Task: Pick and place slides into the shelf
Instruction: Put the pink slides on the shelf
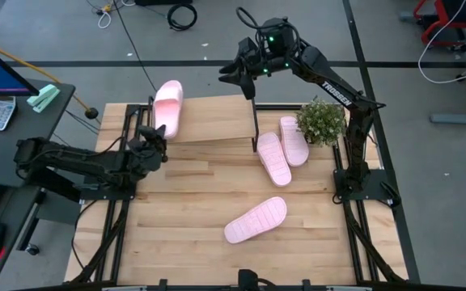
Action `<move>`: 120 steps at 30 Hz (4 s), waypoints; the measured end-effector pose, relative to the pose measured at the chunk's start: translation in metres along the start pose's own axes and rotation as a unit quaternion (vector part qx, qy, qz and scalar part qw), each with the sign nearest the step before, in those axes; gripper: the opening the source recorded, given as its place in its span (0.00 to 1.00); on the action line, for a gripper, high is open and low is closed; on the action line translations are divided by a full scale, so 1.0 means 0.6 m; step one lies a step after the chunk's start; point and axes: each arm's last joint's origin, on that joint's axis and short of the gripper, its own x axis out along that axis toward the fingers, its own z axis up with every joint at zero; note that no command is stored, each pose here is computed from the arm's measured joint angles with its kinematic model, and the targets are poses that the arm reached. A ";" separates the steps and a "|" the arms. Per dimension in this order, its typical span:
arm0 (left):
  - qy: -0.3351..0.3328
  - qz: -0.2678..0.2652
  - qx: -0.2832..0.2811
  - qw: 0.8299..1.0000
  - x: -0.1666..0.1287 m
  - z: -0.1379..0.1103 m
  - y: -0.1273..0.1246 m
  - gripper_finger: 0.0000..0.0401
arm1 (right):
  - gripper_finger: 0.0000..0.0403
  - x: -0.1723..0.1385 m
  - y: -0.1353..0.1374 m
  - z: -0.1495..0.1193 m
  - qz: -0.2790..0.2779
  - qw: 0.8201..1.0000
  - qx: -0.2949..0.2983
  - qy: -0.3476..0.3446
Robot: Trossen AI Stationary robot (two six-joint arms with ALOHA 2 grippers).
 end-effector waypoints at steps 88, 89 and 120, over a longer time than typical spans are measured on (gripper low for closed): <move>0.014 0.015 0.015 1.000 -0.011 0.028 -0.011 0.49 | 0.35 0.009 0.018 -0.005 0.018 0.999 0.022 0.017; 0.018 0.017 0.016 1.000 -0.011 0.028 -0.011 0.50 | 0.35 0.009 0.018 -0.005 0.018 0.999 0.022 0.017; 0.124 0.047 0.026 0.991 -0.030 0.050 -0.035 0.69 | 0.35 0.009 0.019 -0.006 0.035 0.998 0.038 0.020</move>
